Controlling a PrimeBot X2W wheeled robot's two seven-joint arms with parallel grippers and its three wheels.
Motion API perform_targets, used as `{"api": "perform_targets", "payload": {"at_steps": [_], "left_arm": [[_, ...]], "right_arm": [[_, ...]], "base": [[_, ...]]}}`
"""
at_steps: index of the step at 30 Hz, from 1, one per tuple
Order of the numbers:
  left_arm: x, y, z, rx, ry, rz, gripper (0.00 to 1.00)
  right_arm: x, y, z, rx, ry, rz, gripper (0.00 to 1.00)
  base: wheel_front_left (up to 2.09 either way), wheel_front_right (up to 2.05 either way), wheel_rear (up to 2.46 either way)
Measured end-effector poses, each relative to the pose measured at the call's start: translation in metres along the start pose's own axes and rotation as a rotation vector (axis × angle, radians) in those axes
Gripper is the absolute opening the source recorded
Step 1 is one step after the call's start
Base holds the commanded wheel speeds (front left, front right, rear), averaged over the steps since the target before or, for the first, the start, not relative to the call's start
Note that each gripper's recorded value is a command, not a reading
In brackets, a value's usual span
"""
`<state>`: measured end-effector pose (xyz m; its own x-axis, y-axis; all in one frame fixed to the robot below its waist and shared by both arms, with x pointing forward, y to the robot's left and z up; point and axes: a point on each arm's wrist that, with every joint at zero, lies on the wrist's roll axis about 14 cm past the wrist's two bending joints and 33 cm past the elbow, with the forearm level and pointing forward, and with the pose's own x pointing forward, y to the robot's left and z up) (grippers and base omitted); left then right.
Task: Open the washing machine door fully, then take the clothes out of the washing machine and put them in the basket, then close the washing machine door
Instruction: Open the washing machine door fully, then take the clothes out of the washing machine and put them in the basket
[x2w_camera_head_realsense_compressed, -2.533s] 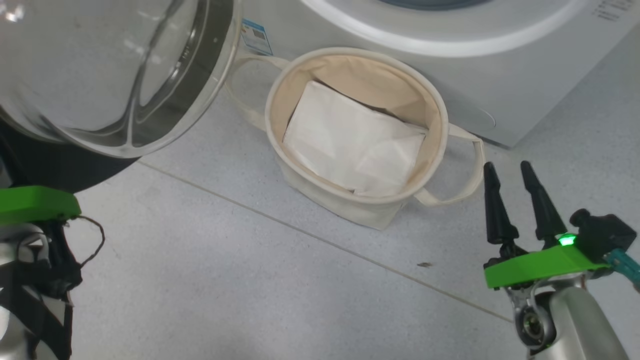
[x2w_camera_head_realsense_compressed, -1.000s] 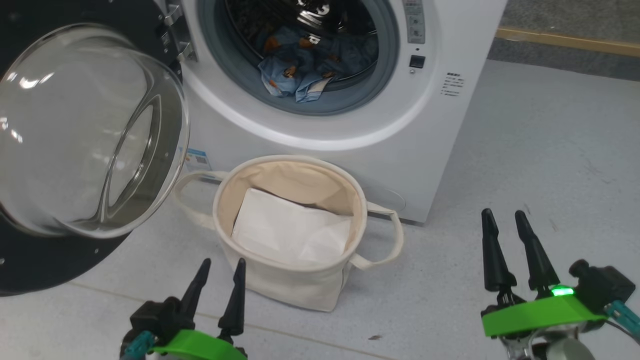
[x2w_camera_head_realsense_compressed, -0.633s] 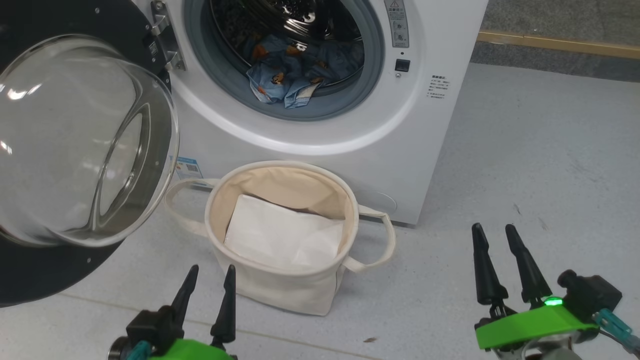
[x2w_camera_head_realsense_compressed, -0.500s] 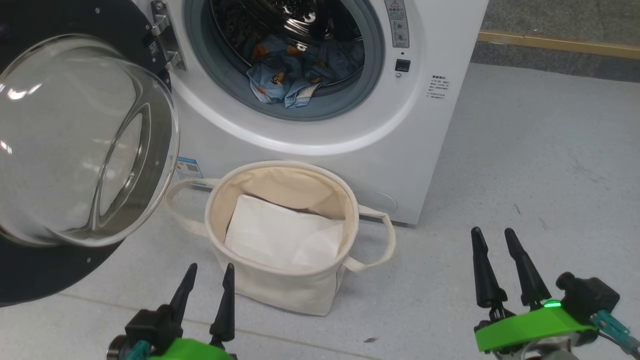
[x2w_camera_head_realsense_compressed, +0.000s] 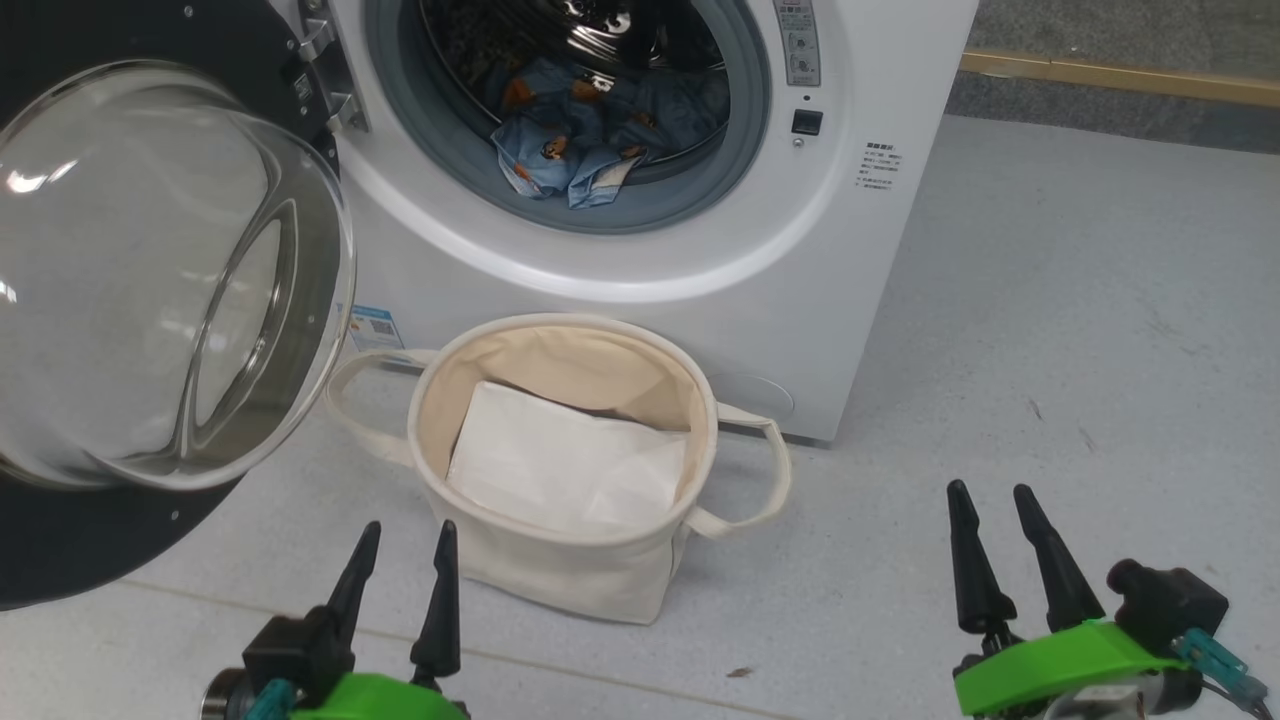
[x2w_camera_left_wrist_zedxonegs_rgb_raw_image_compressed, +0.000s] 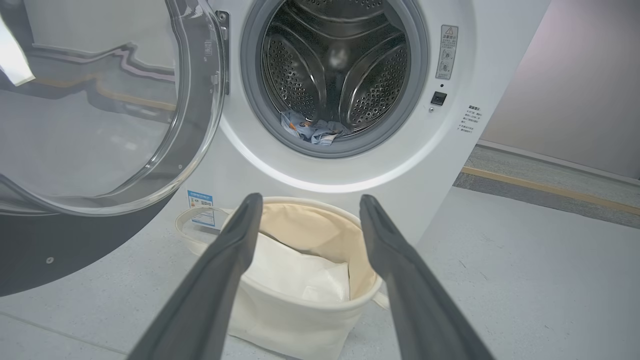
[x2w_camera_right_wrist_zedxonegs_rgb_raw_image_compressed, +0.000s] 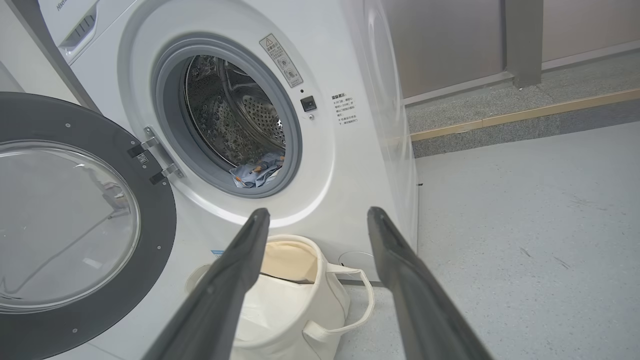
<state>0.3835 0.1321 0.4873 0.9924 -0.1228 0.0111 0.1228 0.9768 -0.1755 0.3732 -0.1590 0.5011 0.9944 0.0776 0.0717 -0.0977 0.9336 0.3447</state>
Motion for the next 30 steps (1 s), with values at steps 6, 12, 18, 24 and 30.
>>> {"api": "perform_targets", "payload": {"at_steps": [6,12,18,24,30], "left_arm": [[0.000,-0.001,-0.007,-0.003,0.021,-0.005,1.00],[0.000,-0.003,-0.008,-0.004,0.026,-0.011,1.00],[-0.002,-0.012,-0.017,0.029,0.054,-0.045,1.00],[-0.003,-0.013,-0.024,0.028,0.074,-0.055,1.00],[-0.003,-0.014,-0.025,0.028,0.078,-0.058,1.00]], "right_arm": [[0.004,-0.001,0.003,0.000,-0.010,-0.001,1.00],[0.005,0.000,0.004,0.002,-0.013,0.000,1.00],[0.005,-0.001,0.003,0.010,-0.012,-0.002,1.00],[0.006,0.000,0.002,0.011,-0.009,0.000,1.00],[0.006,0.001,0.002,0.022,-0.007,0.000,1.00]], "base": [[0.00,0.00,0.00],[0.00,0.00,0.00],[0.01,0.00,0.00],[0.60,-0.38,-0.23],[1.44,-1.18,-0.26]]}}
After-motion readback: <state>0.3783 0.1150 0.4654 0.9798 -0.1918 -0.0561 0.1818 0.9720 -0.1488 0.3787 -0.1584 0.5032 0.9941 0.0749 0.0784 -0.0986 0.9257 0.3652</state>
